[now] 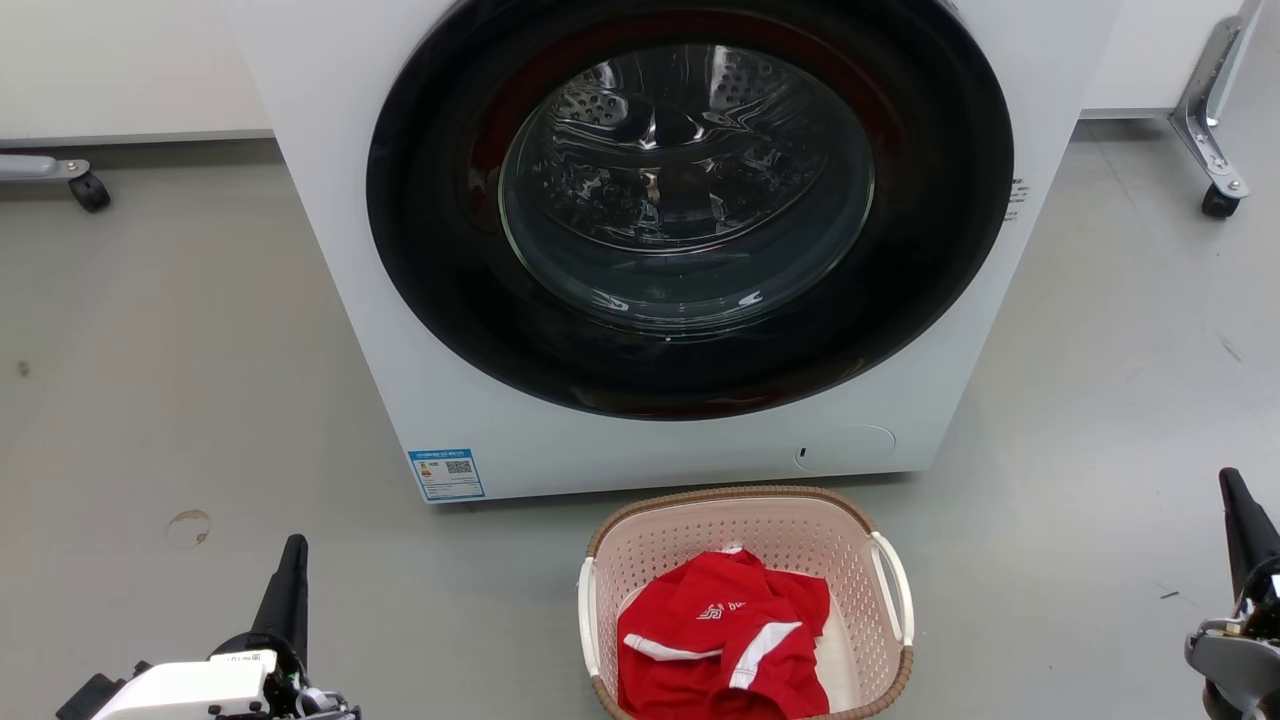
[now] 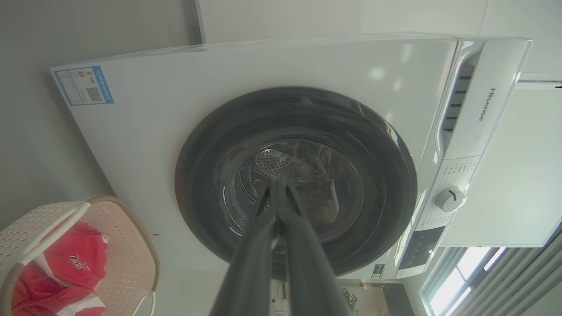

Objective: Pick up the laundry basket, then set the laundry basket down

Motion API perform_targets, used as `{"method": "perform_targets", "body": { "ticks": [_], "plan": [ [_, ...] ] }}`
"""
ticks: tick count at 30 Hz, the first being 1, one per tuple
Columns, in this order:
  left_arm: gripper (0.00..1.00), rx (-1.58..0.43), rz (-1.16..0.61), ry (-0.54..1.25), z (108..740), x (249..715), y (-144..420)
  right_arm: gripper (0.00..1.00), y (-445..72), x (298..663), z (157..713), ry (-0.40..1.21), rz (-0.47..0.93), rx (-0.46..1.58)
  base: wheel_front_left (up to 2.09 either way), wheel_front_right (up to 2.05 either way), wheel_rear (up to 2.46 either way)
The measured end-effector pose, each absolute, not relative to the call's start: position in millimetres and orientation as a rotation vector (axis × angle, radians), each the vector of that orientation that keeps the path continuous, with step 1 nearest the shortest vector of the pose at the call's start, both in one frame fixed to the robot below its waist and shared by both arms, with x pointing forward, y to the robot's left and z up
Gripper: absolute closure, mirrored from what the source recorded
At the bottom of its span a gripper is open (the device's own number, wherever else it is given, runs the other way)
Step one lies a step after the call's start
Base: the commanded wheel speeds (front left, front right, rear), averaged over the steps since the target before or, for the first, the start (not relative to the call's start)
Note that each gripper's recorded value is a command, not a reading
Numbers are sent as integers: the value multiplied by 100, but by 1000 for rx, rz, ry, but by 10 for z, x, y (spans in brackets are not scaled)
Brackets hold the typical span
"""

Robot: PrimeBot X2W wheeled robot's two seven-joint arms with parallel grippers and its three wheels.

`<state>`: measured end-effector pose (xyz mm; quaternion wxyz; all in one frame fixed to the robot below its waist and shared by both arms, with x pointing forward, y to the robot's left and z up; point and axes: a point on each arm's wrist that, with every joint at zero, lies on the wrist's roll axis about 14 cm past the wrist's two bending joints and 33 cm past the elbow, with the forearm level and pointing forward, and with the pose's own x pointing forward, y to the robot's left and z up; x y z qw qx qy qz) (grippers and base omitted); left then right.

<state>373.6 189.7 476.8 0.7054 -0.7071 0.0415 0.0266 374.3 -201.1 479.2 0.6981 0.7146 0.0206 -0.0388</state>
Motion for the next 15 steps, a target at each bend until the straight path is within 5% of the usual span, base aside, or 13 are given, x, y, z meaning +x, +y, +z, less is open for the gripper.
{"method": "perform_targets", "body": {
  "ticks": [15],
  "plan": [
    [100, -1572, 60, 92, 4768, 3736, 1898, 100, -2011, 3744, 4792, 46, -87, 1593, 0, 0, 0]
  ]
}}
